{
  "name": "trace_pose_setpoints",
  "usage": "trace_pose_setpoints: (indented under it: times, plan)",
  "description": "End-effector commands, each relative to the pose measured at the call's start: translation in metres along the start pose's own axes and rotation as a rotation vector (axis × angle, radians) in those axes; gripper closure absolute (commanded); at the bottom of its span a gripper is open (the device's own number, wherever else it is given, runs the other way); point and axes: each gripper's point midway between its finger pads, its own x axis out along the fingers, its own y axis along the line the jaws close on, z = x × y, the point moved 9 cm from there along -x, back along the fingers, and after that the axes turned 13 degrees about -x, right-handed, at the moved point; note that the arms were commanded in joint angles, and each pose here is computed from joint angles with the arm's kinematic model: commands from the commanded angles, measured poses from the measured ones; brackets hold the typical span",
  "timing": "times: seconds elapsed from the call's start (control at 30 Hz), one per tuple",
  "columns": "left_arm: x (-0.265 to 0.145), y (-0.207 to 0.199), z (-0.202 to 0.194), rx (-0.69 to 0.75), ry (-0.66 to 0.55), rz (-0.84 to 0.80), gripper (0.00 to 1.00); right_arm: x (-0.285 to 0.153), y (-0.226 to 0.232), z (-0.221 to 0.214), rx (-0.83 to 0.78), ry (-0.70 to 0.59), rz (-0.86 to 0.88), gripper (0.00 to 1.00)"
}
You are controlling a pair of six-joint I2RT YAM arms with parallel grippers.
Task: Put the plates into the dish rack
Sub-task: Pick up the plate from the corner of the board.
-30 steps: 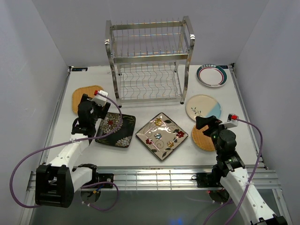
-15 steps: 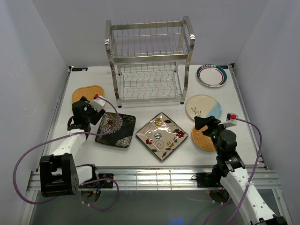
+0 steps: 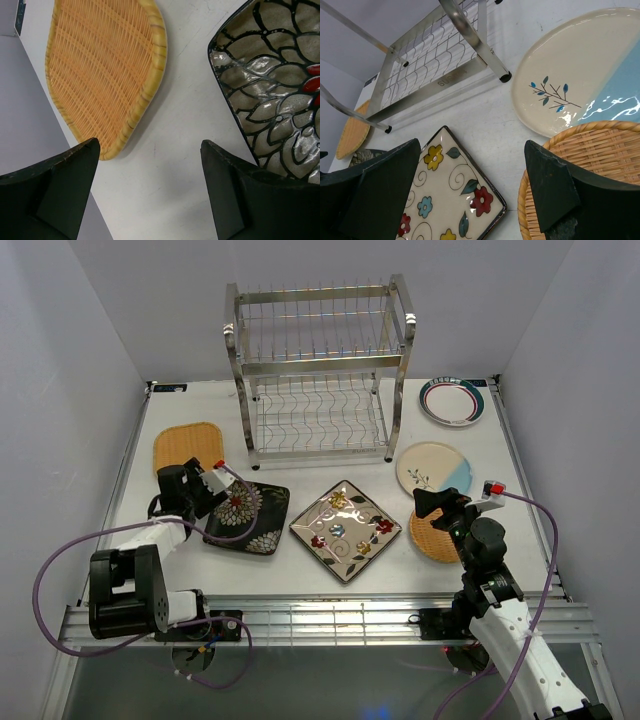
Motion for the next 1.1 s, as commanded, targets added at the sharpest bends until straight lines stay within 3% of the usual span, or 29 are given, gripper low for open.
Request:
trace_pose_setpoints:
  times: [0.0,0.5,0.8,1.07]
  plan:
    - [0.005,0.009,0.008,0.056,-0.053,0.007,0.08,-0.001,0.012,0.024,-0.014,-0.087,0.062,0.10]
    - [0.048,0.020,-0.005,0.112,0.029,0.060,0.12,-0.001,0.013,0.024,-0.023,-0.089,0.078,0.10]
    - [0.048,0.018,-0.003,0.122,-0.001,0.072,0.13,-0.001,0.014,0.023,-0.024,-0.087,0.086,0.10]
    - [0.060,0.019,-0.014,0.180,0.026,0.134,0.22,-0.002,0.015,0.024,-0.021,-0.091,0.101,0.10]
